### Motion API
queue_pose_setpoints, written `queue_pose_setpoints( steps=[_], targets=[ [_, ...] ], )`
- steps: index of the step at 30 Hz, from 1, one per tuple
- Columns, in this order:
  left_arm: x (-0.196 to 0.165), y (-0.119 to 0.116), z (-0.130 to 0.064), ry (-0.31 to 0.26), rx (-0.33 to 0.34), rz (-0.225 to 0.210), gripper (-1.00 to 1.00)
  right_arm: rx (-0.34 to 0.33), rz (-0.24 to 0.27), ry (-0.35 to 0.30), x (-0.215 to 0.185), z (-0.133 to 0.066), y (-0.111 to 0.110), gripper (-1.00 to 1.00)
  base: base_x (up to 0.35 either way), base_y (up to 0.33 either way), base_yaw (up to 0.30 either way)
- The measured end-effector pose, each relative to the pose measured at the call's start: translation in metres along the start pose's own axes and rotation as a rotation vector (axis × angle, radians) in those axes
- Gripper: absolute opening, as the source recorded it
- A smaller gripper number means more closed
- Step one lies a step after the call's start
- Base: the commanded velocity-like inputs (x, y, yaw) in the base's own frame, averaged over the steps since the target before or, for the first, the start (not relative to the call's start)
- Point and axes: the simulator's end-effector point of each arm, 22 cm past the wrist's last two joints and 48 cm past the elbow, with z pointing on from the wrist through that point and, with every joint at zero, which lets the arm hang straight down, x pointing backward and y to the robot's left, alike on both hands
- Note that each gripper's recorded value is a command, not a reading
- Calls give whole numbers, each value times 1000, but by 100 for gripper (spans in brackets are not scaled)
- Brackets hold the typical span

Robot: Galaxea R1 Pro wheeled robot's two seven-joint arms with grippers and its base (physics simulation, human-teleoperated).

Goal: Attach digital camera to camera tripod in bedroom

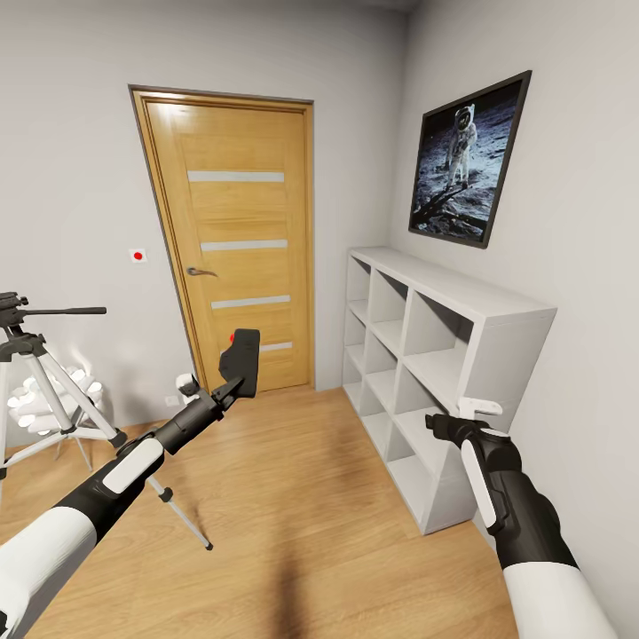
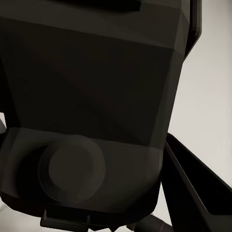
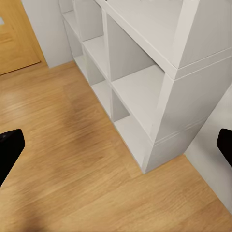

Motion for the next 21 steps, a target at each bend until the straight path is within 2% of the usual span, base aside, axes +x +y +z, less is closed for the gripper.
queue_pose_setpoints(
  steps=[8, 12, 16, 17, 19, 20, 21],
  targets=[
    [1, 2, 0, 4, -8, -1, -100, -2, -1, -1, 0, 0, 2, 100, 0, 0, 0],
    [2, 13, -4, 2, -41, -3, -100, -1, -2, 4, 2, 1, 2, 100, 0, 0, 0],
    [3, 36, -14, 0, -117, -12, -100, -5, -1, 10, 5, 2, 3, 100, 0, 0, 0],
    [4, 44, -17, -2, -141, -15, -100, -6, -2, 10, 6, 3, 3, 100, 0, 0, 0],
    [5, 72, -32, -7, -235, -30, -100, -15, -5, 13, 11, 6, 7, 100, 0, 0, 0],
    [7, 96, -49, -13, -317, -47, -100, -24, -14, 17, 15, 7, 13, 100, 0, 0, 0],
    [15, 137, -79, -15, -469, -75, -100, -52, -53, 35, 28, 11, 32, 100, 0, 0, 0]
  ],
)
